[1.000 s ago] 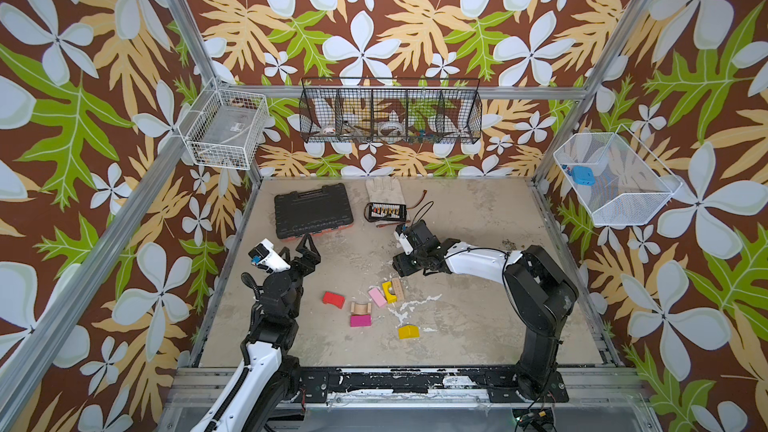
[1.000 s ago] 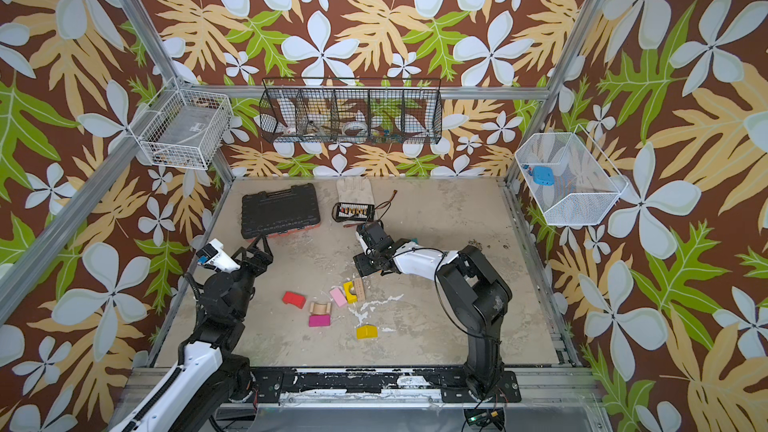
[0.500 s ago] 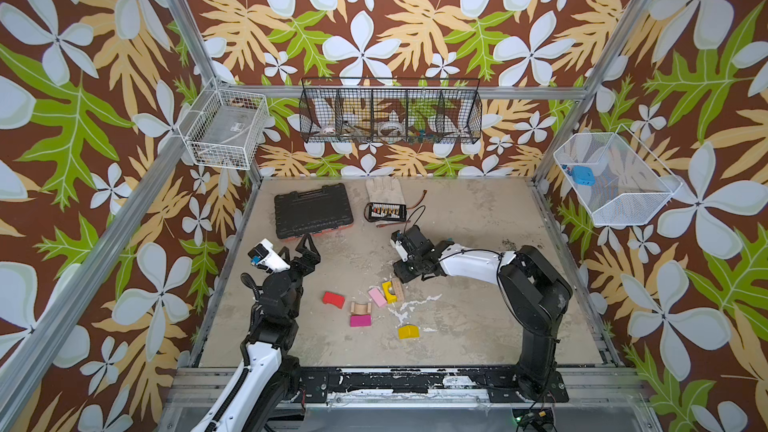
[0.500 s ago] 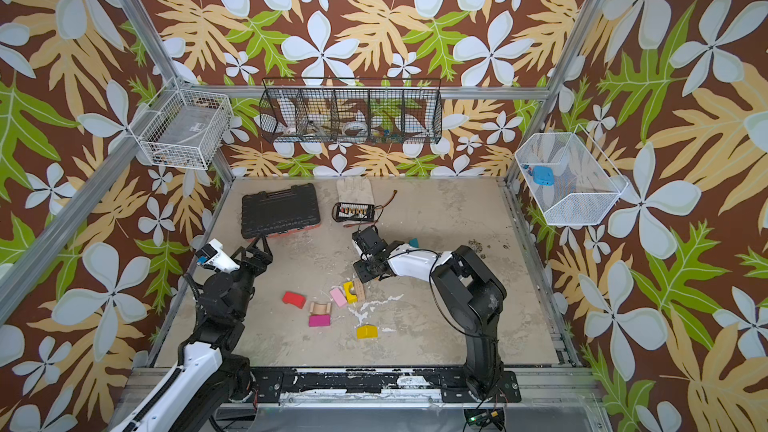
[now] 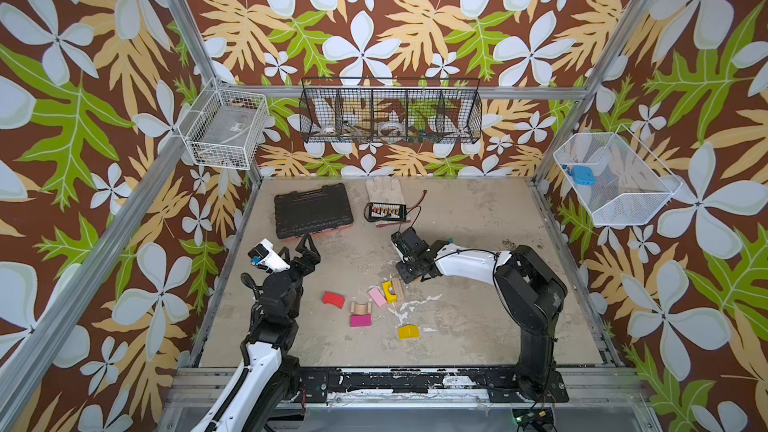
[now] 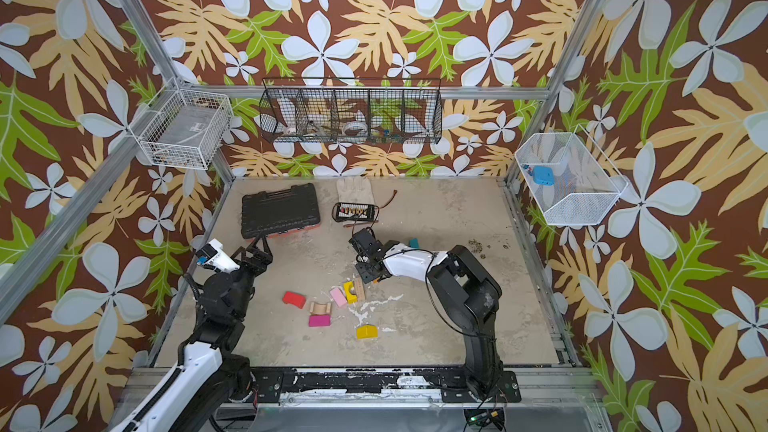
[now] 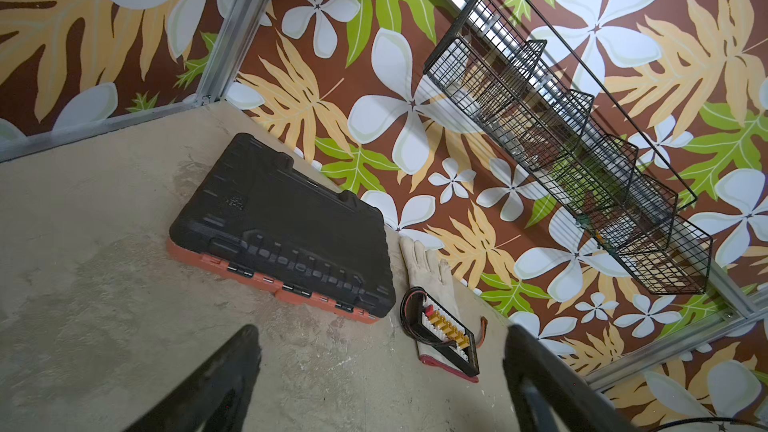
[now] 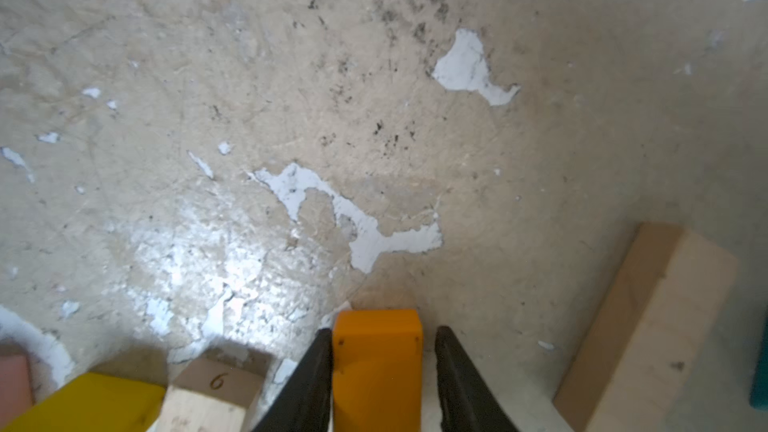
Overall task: Build the wood block tower
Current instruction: 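Return the right gripper to the pile and grasp the orange bar block, then place the orange bar on the wooden bar while the left arm reaches forward, then grasp the yellow arch block with the right gripper, then carry the yellow arch block toward the wooden and orange stack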
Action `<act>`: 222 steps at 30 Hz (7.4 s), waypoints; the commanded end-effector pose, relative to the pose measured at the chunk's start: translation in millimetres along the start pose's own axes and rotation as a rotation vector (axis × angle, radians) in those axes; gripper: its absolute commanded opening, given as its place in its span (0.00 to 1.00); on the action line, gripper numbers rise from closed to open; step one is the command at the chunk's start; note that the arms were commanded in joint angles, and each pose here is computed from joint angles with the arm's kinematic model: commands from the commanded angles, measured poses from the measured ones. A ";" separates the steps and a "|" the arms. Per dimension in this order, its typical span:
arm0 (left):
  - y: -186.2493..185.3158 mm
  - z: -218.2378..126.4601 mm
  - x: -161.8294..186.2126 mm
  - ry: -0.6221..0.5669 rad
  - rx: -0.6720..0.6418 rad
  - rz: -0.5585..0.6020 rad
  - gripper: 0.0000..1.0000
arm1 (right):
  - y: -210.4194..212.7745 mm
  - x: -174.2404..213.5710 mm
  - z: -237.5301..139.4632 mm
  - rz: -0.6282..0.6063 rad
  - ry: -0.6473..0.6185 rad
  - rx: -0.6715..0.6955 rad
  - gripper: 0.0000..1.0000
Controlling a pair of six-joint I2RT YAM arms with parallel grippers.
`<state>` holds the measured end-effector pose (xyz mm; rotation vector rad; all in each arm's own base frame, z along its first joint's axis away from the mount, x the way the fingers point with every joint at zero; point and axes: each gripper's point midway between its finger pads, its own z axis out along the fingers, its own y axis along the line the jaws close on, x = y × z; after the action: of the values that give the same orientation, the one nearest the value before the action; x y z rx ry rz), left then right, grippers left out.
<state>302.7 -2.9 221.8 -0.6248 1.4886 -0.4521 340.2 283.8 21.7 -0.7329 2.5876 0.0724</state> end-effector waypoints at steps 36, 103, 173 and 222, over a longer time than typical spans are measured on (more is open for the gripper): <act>-60.0 34.6 41.6 0.439 0.078 -0.104 0.93 | -2.8 21.3 -6.5 0.016 0.112 0.015 0.24; -59.4 -42.4 118.5 1.030 0.171 0.209 1.00 | -91.2 -14.9 -8.2 0.390 0.014 0.152 0.37; -30.6 -23.8 95.5 0.929 -0.003 0.217 1.00 | 100.9 17.8 -37.7 0.030 -0.038 0.088 0.07; -31.0 -24.5 95.1 0.925 -0.001 0.216 1.00 | -34.6 -34.8 -0.8 0.247 0.006 0.196 0.00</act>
<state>284.7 -89.1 167.1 -0.2355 2.4102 -0.6039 381.7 272.2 42.1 -0.3495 2.6323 -0.1035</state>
